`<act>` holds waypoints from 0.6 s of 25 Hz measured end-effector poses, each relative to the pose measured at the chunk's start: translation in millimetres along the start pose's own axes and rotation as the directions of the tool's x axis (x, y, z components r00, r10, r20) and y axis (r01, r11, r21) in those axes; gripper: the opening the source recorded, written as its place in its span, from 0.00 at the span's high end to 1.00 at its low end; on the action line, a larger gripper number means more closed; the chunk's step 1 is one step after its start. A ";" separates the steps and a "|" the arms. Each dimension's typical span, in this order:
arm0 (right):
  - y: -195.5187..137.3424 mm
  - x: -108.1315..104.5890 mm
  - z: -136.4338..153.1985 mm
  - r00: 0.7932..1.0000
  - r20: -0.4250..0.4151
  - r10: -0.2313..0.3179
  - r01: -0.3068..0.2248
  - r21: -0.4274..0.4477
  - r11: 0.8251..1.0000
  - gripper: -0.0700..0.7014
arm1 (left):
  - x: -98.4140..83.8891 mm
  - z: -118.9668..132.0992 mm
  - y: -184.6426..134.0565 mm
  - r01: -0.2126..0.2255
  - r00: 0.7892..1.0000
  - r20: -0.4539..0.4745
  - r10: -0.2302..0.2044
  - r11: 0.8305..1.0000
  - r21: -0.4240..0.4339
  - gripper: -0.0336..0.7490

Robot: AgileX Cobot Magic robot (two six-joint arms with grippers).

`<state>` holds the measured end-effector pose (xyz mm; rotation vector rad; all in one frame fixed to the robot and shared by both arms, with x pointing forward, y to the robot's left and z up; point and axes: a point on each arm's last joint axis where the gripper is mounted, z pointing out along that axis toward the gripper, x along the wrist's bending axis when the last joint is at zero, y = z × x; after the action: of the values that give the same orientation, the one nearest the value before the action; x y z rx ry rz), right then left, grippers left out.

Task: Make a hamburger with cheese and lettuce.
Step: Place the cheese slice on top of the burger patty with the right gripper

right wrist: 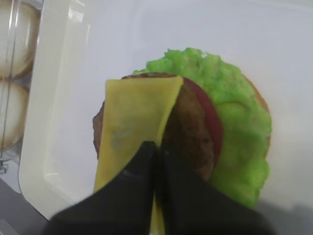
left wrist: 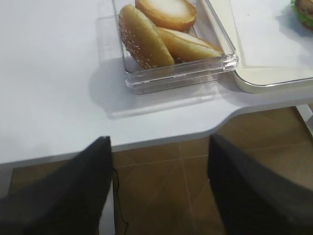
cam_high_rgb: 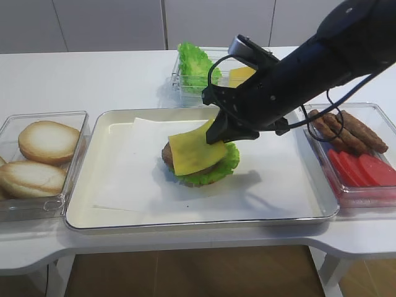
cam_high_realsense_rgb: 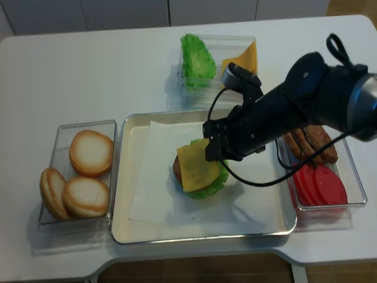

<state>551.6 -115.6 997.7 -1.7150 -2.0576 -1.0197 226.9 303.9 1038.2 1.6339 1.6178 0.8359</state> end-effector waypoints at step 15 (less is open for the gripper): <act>-2.1 1.7 -0.6 1.000 -0.014 0.002 -0.002 0.022 1.000 0.45 | 0.0 0.0 0.0 0.000 1.000 0.000 0.000 1.000 0.000 0.37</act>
<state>549.0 -114.9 998.5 -1.6939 -2.0501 -1.0019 226.9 303.9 1038.2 1.6339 1.6178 0.8359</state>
